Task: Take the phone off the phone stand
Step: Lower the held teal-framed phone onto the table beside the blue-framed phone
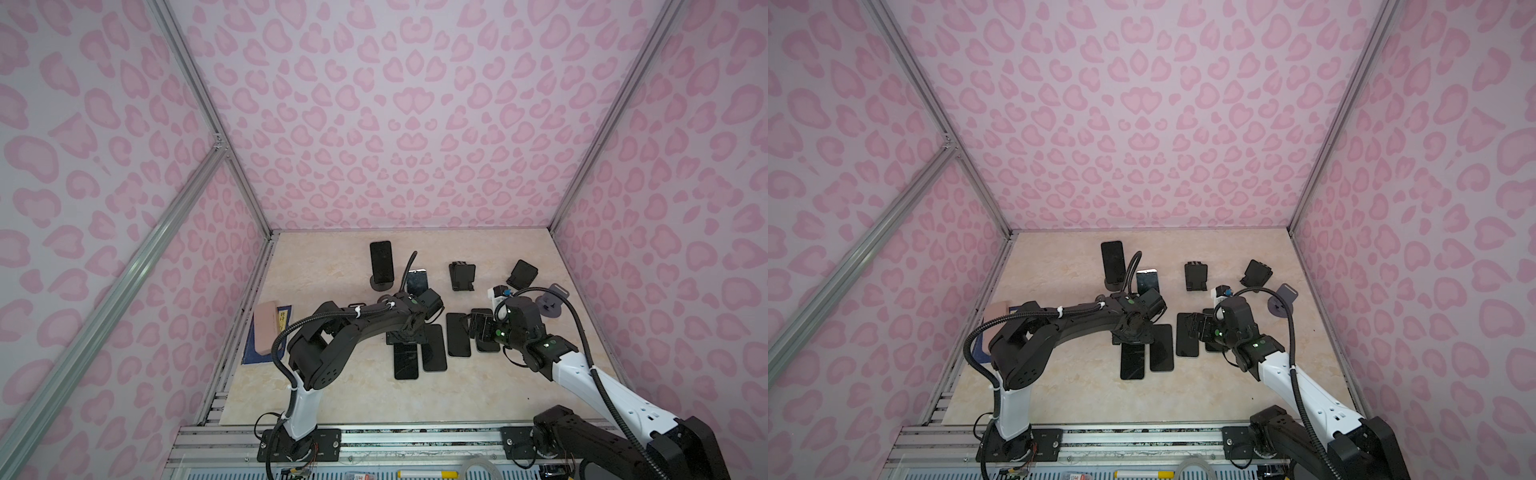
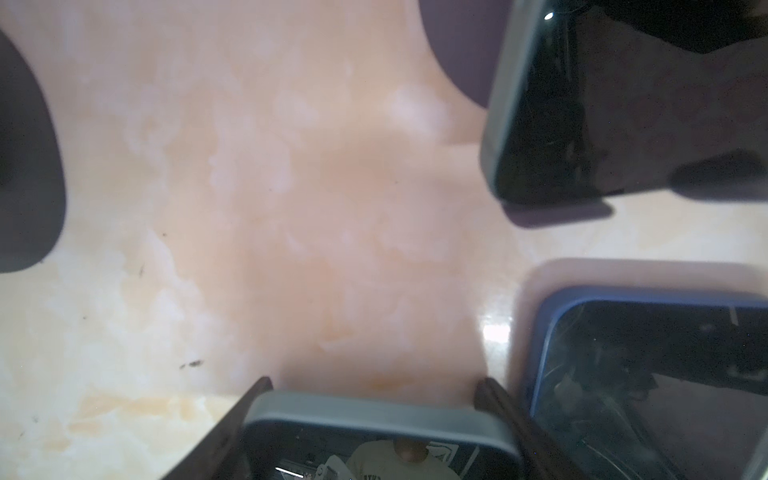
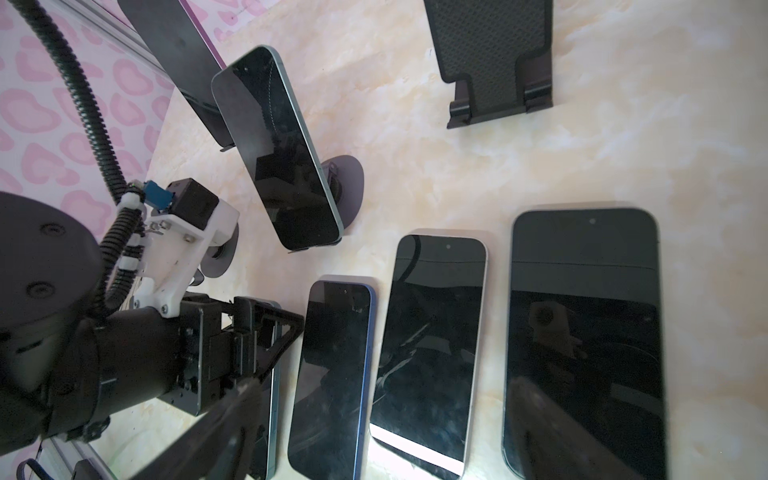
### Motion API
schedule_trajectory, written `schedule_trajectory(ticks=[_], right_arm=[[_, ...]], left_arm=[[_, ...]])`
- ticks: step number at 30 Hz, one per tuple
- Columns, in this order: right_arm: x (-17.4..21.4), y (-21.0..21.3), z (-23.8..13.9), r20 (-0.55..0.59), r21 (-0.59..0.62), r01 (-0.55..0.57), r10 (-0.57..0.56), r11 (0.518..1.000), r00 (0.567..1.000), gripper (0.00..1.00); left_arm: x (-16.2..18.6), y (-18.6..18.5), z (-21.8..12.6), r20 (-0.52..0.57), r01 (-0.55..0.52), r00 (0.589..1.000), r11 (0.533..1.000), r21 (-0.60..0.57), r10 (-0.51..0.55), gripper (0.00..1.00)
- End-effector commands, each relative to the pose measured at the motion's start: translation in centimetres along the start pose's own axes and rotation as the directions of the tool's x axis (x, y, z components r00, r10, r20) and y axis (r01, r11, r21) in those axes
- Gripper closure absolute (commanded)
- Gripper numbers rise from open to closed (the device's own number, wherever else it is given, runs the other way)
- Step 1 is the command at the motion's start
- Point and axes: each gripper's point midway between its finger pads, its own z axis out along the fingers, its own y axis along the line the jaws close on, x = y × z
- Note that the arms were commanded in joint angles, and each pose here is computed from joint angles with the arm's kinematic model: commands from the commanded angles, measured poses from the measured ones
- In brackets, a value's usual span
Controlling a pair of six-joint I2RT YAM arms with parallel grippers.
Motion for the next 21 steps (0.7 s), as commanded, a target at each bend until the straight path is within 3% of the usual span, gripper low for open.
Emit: schedule_trajectory(ticks=[1, 21], right_arm=[[-0.42, 0.39, 0.13, 0.004, -0.013, 0.011, -0.011, 1.0, 1.0, 0.06], [-0.59, 0.48, 0.03, 0.008, -0.013, 0.016, -0.016, 1.0, 1.0, 0.05]], left_arm=[[0.1, 0.38, 0.17, 0.003, 0.003, 1.0, 1.0, -0.013, -0.003, 0.25], [0.56, 0.62, 0.74, 0.005, -0.01, 1.0, 1.0, -0.008, 0.01, 0.2]])
